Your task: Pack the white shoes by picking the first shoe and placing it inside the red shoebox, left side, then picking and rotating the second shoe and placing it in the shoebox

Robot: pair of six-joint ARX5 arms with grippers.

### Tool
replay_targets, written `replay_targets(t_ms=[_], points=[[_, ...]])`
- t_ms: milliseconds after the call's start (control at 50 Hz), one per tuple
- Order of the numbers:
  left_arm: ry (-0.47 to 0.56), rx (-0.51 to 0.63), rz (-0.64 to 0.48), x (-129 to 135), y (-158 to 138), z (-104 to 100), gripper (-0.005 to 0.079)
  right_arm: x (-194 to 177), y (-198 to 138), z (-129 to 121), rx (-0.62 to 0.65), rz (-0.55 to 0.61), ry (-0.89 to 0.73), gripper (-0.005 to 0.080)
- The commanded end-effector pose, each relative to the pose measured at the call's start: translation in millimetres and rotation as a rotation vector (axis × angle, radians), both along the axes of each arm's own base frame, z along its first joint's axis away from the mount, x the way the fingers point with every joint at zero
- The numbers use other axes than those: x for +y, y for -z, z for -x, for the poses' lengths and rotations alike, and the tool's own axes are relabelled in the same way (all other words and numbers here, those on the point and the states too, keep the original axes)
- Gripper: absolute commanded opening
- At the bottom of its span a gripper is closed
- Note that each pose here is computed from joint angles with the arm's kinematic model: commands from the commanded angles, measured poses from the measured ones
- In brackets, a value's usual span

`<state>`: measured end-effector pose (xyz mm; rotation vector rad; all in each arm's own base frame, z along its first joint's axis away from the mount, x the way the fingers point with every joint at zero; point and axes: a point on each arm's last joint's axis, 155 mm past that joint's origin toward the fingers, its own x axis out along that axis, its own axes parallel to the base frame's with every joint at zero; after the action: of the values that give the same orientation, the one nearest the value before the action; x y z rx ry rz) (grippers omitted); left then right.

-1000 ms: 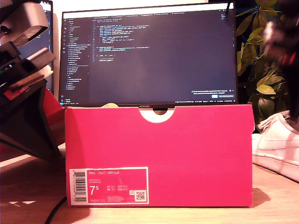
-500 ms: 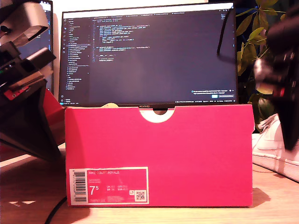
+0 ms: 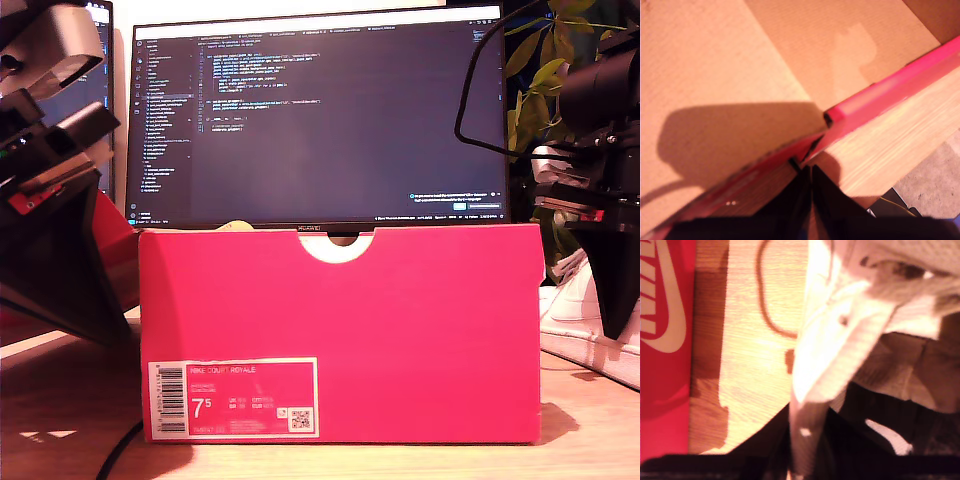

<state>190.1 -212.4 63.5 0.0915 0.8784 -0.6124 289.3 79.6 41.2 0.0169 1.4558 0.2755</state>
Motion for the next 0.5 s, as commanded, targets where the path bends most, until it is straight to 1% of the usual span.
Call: replay_targets(t_ms=[0,260,480], points=[[0.008,-0.014,0.004,-2.8,-2.4,-1.7,-0.0019,-2.3,5.2,4.4,0.014,0.009,0.0,-0.0009],[0.008,-0.014,0.004,-2.8,-2.4,-1.7,-0.0019,-1.6,0.3,2.7,0.002,0.004,0.025,-0.0011],[0.008,-0.014,0.004,-2.8,-2.4,-1.7,-0.0019,6.3,-39.7,-8.6,-0.073,-0.013,0.028,-0.0011]])
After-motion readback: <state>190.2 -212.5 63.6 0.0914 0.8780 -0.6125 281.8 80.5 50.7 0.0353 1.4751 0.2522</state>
